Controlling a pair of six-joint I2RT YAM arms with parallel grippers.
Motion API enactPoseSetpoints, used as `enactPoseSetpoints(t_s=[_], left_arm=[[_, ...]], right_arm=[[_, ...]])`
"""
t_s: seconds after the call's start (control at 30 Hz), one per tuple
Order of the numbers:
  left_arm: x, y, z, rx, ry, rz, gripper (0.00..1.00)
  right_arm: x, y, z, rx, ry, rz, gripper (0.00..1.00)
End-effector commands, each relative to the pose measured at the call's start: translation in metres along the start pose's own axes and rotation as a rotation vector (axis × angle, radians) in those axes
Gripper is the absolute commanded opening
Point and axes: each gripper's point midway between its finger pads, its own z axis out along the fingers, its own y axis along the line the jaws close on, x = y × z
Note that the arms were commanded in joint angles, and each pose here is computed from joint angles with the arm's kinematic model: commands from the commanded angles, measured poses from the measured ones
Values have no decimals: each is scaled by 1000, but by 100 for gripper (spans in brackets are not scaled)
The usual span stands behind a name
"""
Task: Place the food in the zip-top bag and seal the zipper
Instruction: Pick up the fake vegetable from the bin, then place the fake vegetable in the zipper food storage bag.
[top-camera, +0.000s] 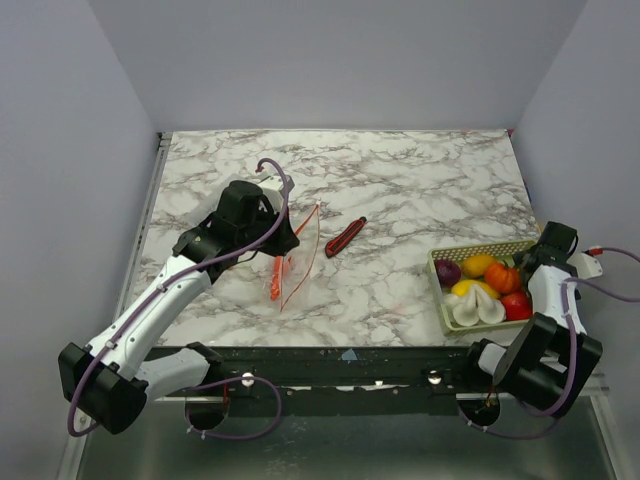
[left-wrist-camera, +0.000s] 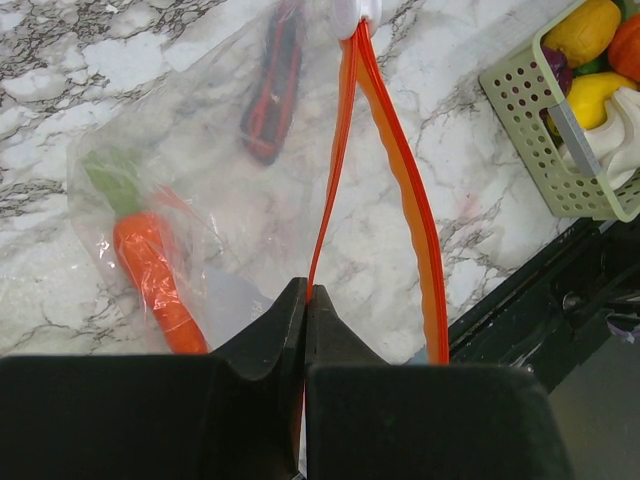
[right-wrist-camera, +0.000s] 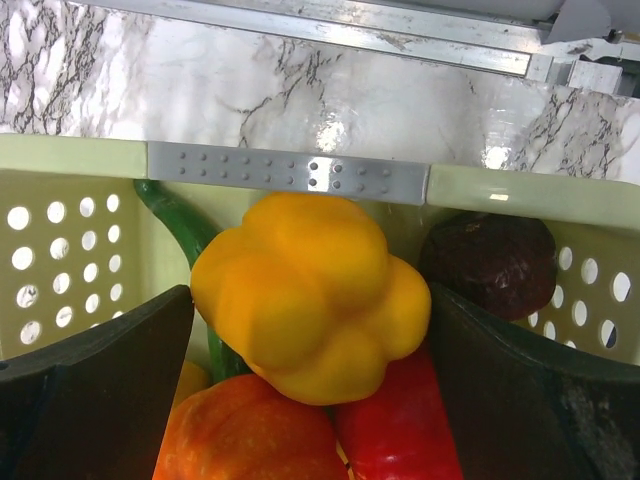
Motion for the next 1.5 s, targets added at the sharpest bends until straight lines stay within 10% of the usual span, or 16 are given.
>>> enactPoseSetpoints(t_s=[0.0,0.2,0.7,1.1,1.47], left_arm=[[2,-6,3,35,9,-1,0],[2,-8,4,43,14,-4,0],[1,-6,3,33,11,-5,0],[0,-8,2,42,6,-5,0],[-1,0,2,1,-1,0,0]], right_arm=[[-4,0,3,-7,-21,-13,94],[-33,11,-25,-88,-104,-21,42],[-62,63,-105,-411,-105,-86,2],[68,183,-269,-1065,180,-497,0],[230,175,-463,-1547,233,-853,0]])
